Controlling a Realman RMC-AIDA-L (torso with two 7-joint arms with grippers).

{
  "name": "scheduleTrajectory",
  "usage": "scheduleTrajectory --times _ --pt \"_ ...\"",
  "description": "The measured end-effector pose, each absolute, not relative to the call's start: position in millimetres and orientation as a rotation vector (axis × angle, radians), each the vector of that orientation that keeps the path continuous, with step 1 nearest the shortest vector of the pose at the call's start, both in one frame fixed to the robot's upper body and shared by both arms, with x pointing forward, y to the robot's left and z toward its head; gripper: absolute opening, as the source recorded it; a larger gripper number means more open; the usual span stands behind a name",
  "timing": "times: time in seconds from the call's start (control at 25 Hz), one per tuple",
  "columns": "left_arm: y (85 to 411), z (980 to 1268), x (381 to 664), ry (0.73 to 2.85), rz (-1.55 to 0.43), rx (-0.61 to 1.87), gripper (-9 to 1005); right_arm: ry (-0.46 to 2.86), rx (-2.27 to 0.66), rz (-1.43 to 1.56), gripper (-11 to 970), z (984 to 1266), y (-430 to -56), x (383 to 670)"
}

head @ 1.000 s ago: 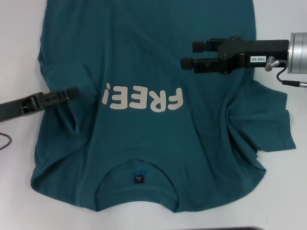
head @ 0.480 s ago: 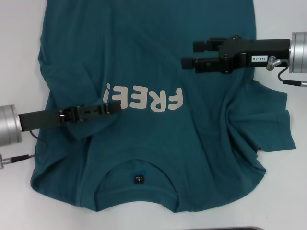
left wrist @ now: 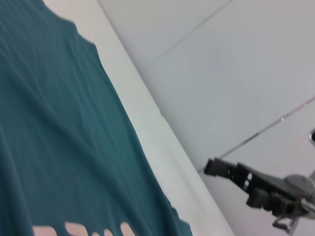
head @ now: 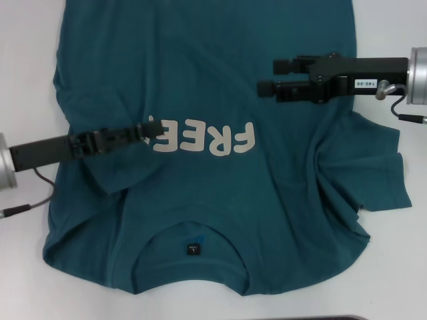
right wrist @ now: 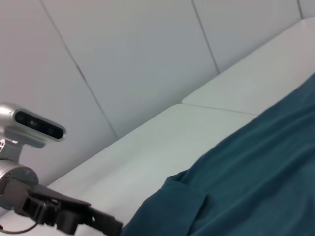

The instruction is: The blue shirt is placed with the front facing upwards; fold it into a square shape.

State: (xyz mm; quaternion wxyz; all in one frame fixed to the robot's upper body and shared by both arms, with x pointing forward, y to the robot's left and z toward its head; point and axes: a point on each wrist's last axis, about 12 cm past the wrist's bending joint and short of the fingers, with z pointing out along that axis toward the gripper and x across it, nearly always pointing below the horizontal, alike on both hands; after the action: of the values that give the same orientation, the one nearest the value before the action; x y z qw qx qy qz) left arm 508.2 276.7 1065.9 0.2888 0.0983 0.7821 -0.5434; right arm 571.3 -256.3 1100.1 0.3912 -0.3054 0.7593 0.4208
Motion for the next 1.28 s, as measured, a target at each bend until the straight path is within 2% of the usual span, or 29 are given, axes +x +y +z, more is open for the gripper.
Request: scheduleTrajectory --times 0.4,0.56,0.6,0.76,1.04,1.28 --pt "299 1080 508 1.897 -1.396 0.230 797 2.033 -0.605 1.131 850 1109 -302 561" --pt "297 1083 511 1.886 -1.399 0.238 796 2.180 -0.434 1.112 851 1113 -341 552" --pt "297 1083 511 1.885 -1.399 0.239 795 2.180 -0.434 1.112 851 1113 -341 552" --pt "296 1082 512 1.877 -1.389 0.241 797 2.264 -0.240 1.081 850 1114 -379 533" --pt "297 1082 513 1.869 -1.375 0.248 803 2.379 -0.096 1.065 850 1107 -405 508" --pt "297 1082 513 1.869 -1.359 0.255 801 2.456 -0.029 1.066 850 1096 -413 492"
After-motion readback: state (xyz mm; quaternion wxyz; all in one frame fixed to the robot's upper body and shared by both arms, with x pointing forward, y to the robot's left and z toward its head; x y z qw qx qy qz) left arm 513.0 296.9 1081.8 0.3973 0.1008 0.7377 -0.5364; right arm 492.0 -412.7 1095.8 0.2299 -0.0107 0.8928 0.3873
